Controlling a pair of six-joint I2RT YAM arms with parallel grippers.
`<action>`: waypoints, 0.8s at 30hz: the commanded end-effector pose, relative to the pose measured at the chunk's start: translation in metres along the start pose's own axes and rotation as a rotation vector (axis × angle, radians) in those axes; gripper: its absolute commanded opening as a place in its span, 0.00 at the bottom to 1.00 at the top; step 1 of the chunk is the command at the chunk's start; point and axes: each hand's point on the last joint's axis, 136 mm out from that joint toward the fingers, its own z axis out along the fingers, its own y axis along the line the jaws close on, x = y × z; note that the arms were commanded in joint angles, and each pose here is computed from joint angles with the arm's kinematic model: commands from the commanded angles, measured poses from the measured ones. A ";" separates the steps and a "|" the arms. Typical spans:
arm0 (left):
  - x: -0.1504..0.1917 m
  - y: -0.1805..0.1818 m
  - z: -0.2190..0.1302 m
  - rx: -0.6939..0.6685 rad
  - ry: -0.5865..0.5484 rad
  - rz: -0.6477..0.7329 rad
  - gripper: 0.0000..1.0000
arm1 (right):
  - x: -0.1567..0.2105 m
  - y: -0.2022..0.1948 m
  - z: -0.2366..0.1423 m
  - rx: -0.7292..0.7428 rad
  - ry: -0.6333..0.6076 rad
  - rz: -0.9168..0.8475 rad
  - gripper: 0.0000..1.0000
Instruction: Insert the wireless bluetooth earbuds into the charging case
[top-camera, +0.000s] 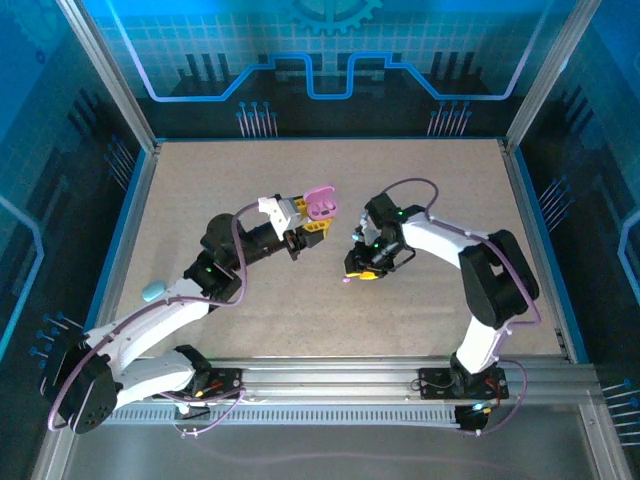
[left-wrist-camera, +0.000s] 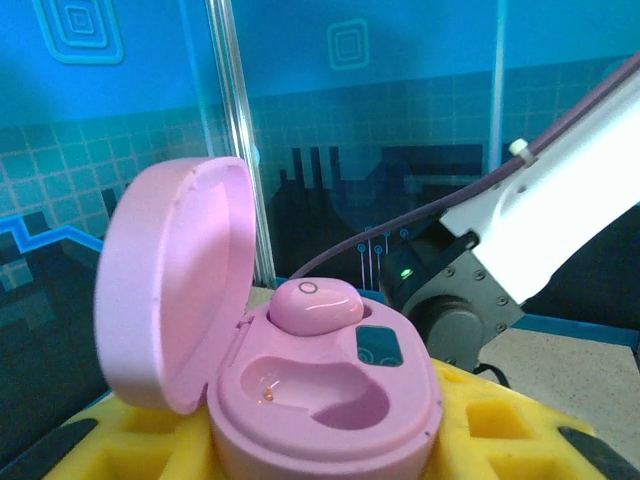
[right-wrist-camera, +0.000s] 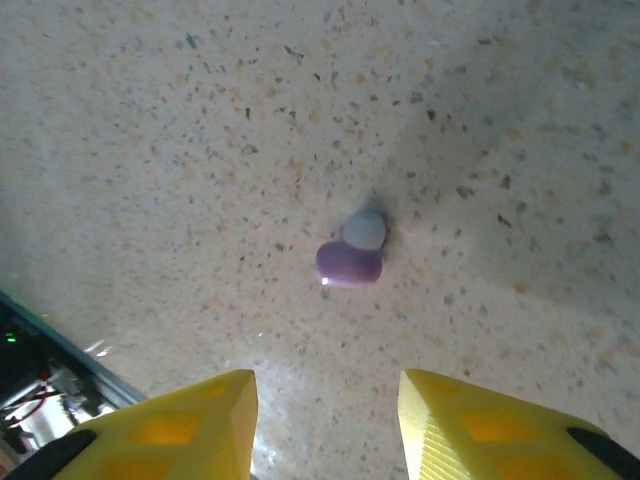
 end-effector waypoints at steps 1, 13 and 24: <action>-0.003 -0.002 -0.005 -0.009 -0.007 0.034 0.34 | -0.013 0.001 0.010 0.062 0.000 -0.058 0.43; 0.003 -0.002 -0.006 -0.011 0.010 0.031 0.34 | -0.038 0.010 0.041 0.115 0.039 -0.150 0.42; 0.007 -0.001 -0.003 -0.010 0.021 0.030 0.34 | -0.020 0.009 0.042 0.110 0.095 -0.193 0.38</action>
